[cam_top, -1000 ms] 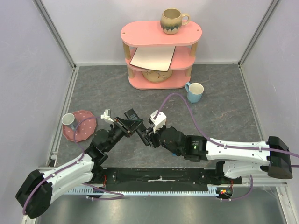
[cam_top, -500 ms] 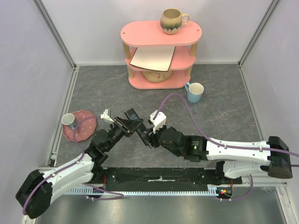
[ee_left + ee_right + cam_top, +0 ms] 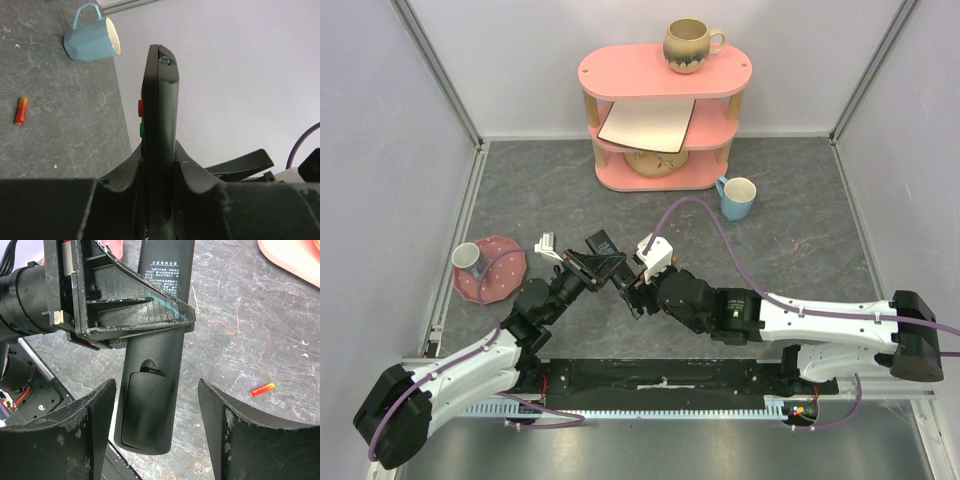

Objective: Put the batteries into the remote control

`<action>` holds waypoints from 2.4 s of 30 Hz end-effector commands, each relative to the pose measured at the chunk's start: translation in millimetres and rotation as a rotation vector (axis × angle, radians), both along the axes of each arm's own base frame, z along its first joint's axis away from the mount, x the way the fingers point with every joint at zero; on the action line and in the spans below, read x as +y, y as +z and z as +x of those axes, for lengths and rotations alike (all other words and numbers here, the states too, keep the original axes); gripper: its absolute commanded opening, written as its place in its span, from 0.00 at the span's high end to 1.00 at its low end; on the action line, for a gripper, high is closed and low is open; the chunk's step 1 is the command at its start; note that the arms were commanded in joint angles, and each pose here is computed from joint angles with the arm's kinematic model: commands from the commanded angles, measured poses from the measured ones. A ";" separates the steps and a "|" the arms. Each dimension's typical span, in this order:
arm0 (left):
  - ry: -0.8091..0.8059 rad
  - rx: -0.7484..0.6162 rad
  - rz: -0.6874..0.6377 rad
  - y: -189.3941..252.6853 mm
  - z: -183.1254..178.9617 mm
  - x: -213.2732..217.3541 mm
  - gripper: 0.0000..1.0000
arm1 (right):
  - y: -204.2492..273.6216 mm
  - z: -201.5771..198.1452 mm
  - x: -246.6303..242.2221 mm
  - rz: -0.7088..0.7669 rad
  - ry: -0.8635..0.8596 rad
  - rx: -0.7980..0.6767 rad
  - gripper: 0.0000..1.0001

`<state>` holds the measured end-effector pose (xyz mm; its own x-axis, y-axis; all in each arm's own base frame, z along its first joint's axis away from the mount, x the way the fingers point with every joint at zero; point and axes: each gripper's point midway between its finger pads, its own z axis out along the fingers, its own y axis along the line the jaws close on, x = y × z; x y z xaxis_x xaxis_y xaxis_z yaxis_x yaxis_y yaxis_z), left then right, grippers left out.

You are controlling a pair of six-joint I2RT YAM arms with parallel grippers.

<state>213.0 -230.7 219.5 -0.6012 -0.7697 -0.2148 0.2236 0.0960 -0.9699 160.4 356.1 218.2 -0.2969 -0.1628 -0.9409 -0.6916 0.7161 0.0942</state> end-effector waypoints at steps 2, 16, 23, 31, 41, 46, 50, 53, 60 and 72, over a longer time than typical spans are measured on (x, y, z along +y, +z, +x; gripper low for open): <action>-0.014 -0.053 -0.083 26.6 -5.0 0.8 0.98 | 34.4 5.8 6.6 0.064 -0.028 -0.041 0.23; 0.001 -0.059 -0.081 22.8 -5.0 4.1 0.98 | 75.9 22.8 -33.6 0.256 -0.147 0.015 0.07; -0.003 -0.105 -0.112 30.6 -10.6 7.9 0.98 | 56.7 28.5 -45.4 0.442 -0.067 0.216 0.07; -0.042 -0.132 -0.118 30.8 -18.8 5.7 0.98 | 46.4 15.8 -27.2 0.664 0.127 0.404 0.06; -0.047 -0.143 -0.110 33.9 -17.8 3.3 0.98 | 39.6 8.0 -9.7 0.752 0.255 0.522 0.07; -0.053 -0.154 -0.117 38.5 -18.1 2.1 0.98 | 27.6 8.7 -5.6 0.727 0.251 0.551 0.08; -0.053 -0.163 -0.124 43.1 -17.8 1.9 0.98 | 16.4 9.4 -3.5 0.700 0.242 0.572 0.11; -0.053 -0.170 -0.125 45.6 -18.1 1.8 0.98 | 10.7 8.8 -2.7 0.689 0.241 0.585 0.12; -0.052 -0.177 -0.132 47.4 -18.4 2.5 0.98 | 1.1 7.4 -0.7 0.669 0.244 0.609 0.15; -0.044 -0.185 -0.139 51.9 -17.4 3.4 0.98 | -10.7 6.4 0.2 0.647 0.241 0.631 0.18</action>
